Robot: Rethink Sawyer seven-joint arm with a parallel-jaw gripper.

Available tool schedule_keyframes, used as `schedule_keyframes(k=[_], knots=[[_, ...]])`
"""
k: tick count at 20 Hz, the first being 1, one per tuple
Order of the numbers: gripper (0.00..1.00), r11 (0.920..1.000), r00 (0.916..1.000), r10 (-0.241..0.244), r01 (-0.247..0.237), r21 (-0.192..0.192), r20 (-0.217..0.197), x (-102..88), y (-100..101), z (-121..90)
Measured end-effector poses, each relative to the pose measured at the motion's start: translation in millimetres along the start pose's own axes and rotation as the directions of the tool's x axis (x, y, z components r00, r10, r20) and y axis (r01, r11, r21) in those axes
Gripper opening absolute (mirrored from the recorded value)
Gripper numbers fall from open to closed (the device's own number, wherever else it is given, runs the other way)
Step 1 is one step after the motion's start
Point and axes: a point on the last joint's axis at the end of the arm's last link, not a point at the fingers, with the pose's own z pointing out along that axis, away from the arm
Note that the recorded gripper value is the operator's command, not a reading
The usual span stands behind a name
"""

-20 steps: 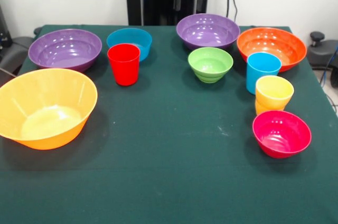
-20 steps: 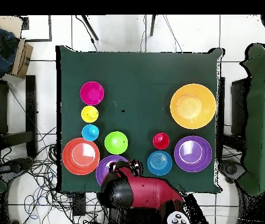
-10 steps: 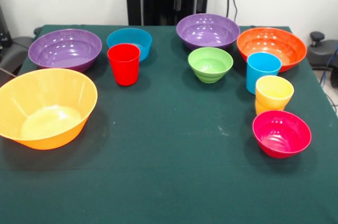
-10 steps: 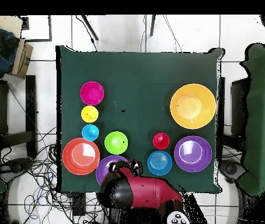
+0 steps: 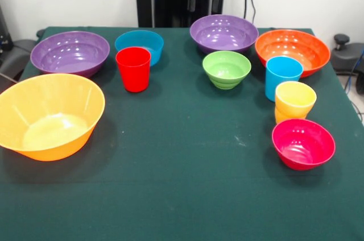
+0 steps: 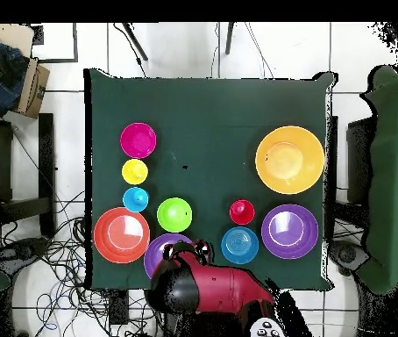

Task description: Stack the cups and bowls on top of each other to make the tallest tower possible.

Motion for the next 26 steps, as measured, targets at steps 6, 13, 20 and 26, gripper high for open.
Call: schedule_keyframes(k=[6,13,20,26], knots=[[1.00,1.0000,1.0000,0.000,0.000,0.000,0.000,0.0,0,0],[1.00,1.0000,1.0000,-0.001,0.001,0.000,0.000,0.0,0,0],[1.00,0.9999,0.9997,-0.011,0.011,0.009,0.022,-1.8,4,-12],[1.00,0.9987,0.9980,-0.043,0.042,0.029,0.045,-1.0,18,-38]])
